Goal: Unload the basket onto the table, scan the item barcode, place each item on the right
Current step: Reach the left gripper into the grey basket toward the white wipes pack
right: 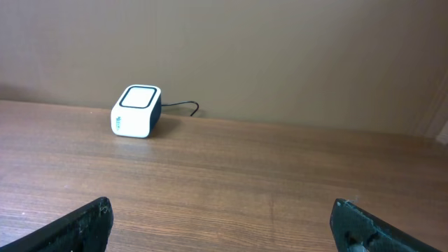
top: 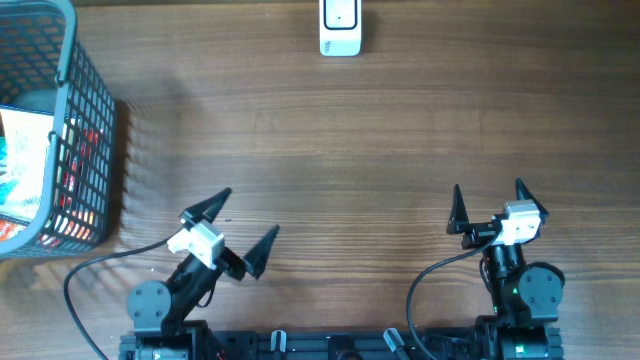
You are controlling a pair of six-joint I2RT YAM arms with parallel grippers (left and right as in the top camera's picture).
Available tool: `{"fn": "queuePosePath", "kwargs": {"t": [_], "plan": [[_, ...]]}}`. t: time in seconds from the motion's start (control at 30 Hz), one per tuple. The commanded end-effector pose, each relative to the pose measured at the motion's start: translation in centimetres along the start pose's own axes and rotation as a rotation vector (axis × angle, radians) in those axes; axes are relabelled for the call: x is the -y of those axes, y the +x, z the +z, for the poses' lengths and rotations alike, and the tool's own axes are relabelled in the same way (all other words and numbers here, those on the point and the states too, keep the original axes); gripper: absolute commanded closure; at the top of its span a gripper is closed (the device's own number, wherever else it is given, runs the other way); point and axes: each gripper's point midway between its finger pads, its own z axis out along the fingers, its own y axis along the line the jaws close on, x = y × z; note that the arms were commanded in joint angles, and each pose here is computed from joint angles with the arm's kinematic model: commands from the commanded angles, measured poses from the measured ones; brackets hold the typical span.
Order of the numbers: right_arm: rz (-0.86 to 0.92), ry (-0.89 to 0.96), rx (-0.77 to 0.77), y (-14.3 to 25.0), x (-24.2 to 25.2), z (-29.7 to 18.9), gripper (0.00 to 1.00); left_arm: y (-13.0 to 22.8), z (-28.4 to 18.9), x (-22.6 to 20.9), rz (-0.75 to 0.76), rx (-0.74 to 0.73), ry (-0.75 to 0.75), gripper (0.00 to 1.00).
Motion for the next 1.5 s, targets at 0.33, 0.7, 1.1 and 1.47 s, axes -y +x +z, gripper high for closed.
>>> {"fn": "queuePosePath", "kwargs": {"t": [0.33,0.7,1.1,1.47], "plan": [[0.015,0.024,0.003,0.0,0.5,0.0,0.0,-9.7,-1.7,5.1,0.101,0.219,0.186,0.0],[0.015,0.024,0.001,0.0,0.5,0.0,0.0,-21.3,-2.5,-0.3,0.209,0.134,-0.264,0.0],[0.015,0.024,0.001,0.0,0.5,0.0,0.0,-31.5,-4.0,-3.4,0.185,0.218,-0.53,0.0],[0.016,0.024,0.001,0.0,0.5,0.0,0.0,-35.2,3.0,-14.9,0.086,-0.344,-0.724,0.0]]}}
